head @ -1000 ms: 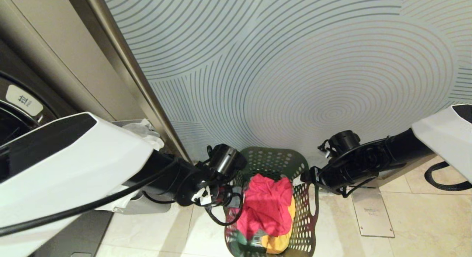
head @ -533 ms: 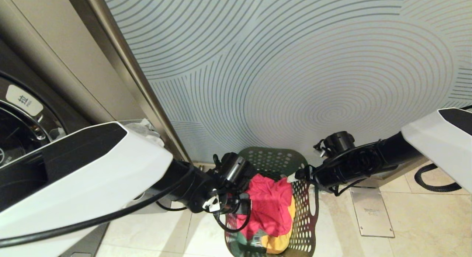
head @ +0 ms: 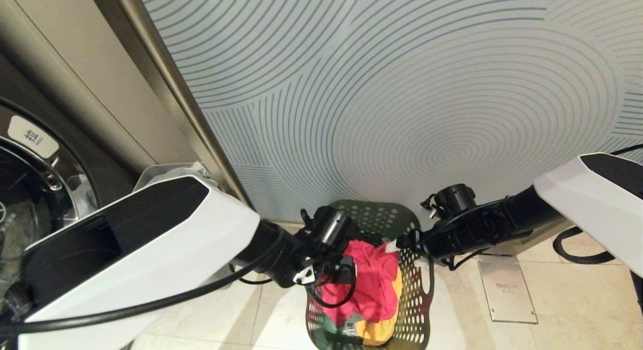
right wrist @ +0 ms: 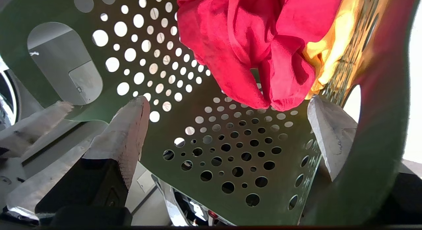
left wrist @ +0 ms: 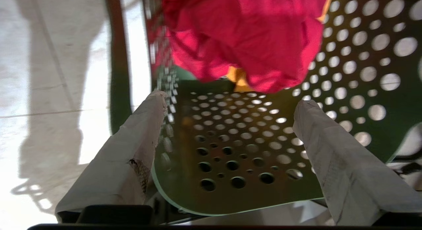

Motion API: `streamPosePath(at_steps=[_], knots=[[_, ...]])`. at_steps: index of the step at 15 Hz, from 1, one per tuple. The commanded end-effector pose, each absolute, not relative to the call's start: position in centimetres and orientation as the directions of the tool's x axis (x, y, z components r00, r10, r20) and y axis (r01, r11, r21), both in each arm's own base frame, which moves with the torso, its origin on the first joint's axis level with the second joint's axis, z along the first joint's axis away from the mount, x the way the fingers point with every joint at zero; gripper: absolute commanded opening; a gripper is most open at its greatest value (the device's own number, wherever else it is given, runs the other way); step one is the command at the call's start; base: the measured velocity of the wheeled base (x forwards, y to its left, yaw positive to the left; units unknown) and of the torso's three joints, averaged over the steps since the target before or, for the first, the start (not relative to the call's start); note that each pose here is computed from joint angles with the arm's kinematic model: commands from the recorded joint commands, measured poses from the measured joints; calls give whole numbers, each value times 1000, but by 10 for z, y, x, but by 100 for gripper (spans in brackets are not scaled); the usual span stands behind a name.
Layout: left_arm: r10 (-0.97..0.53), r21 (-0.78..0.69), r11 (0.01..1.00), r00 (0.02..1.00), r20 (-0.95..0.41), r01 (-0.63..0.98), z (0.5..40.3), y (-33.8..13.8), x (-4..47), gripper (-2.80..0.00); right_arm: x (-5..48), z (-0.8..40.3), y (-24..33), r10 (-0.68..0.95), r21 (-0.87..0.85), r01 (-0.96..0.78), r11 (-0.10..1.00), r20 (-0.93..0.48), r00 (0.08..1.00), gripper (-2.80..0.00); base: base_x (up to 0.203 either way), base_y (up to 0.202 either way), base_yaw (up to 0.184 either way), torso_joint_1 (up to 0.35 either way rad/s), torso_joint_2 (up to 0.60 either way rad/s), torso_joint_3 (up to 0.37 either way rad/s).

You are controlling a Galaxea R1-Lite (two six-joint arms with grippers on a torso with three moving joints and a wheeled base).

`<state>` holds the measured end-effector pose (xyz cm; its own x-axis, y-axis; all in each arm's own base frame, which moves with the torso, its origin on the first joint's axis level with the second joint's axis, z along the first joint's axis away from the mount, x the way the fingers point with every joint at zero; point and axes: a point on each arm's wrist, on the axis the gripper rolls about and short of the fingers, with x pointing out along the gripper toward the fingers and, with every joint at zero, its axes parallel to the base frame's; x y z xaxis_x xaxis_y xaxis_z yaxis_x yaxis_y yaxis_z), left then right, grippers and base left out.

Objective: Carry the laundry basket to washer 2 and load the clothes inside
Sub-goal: Pick up the clothes basket and put it beside the washing machine

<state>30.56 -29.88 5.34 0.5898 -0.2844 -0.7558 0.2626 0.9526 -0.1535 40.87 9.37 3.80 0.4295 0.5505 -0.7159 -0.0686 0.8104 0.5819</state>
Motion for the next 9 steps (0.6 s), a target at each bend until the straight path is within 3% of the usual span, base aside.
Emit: streamPosePath(at_steps=[1, 5, 9], knots=[[-276, -143, 955, 594, -756, 262, 59, -298, 303, 0, 408, 37, 96, 554, 583, -71, 809, -716, 425, 0, 0, 0, 0, 0, 0, 0], [-261, -108, 956, 624, -737, 272, 99, -301, 279, 0, 410, 35, 99, 558, 584, -78, 808, -715, 421, 0, 0, 0, 0, 0, 0, 0], [-235, -86, 964, 655, -719, 252, 84, -313, 291, 0, 412, 35, 104, 566, 587, -101, 803, -700, 435, 0, 0, 0, 0, 0, 0, 0]])
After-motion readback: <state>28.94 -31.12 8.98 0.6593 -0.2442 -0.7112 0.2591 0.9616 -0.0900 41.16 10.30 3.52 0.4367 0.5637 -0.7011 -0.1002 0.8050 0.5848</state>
